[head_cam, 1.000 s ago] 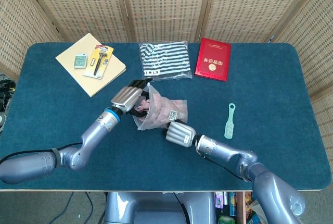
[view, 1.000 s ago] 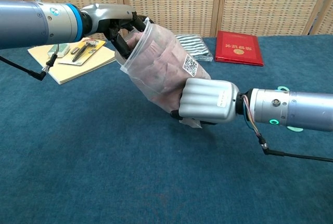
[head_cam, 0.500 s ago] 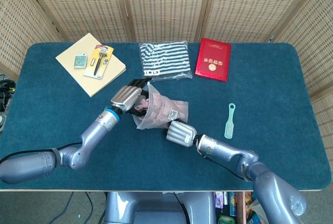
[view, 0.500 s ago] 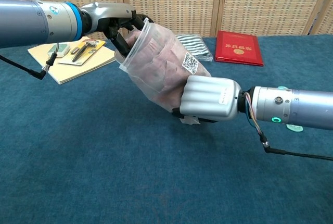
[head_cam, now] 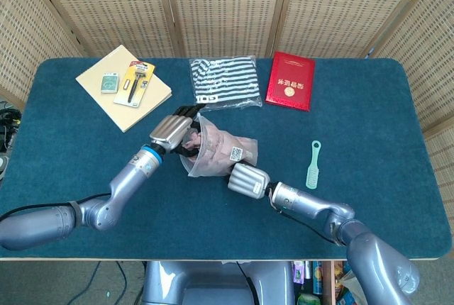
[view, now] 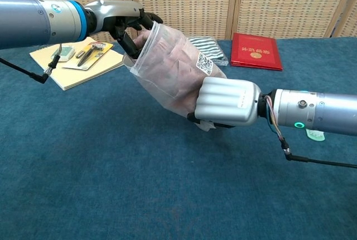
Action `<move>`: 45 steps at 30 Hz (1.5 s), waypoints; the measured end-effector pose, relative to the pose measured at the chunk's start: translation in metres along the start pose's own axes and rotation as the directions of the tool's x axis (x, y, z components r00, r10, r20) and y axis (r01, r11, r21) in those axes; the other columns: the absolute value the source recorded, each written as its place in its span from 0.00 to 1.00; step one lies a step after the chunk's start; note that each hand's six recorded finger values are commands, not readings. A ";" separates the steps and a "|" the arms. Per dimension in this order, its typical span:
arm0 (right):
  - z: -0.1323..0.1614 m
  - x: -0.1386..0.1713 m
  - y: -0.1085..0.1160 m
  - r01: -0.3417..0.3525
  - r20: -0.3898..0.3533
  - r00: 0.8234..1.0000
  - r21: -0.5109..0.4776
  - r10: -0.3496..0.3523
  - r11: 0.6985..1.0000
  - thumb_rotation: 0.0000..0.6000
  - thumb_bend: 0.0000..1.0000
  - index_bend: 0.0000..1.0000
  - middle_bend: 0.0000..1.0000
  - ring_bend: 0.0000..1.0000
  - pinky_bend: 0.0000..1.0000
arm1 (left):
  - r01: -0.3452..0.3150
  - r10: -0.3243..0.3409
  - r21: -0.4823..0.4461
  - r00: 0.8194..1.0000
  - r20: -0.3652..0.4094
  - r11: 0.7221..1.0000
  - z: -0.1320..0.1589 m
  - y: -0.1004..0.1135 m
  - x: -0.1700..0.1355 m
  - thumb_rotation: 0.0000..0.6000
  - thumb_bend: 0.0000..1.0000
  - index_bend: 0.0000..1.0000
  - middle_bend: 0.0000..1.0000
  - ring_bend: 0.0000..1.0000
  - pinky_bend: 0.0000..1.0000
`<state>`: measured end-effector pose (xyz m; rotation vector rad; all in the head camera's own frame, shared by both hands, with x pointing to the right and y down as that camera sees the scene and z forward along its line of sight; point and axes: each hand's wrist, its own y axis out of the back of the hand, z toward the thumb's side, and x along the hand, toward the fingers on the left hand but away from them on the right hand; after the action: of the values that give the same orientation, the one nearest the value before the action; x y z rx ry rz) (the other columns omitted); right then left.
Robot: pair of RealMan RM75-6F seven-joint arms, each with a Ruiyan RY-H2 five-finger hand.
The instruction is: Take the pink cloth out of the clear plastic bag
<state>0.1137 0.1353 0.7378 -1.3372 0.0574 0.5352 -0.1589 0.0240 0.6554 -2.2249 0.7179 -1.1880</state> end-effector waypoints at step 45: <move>-0.093 0.161 -0.044 -0.294 0.268 0.929 0.120 0.255 0.948 1.00 0.00 0.00 0.00 0.00 0.00 | -0.238 0.249 0.075 0.927 -0.282 0.968 -0.178 0.118 -0.105 1.00 0.07 0.00 0.00 0.00 0.00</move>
<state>0.2968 0.0964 0.7000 -1.1031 0.0799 0.9169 -0.3856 -0.0263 0.6033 -1.8811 1.0443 -1.3990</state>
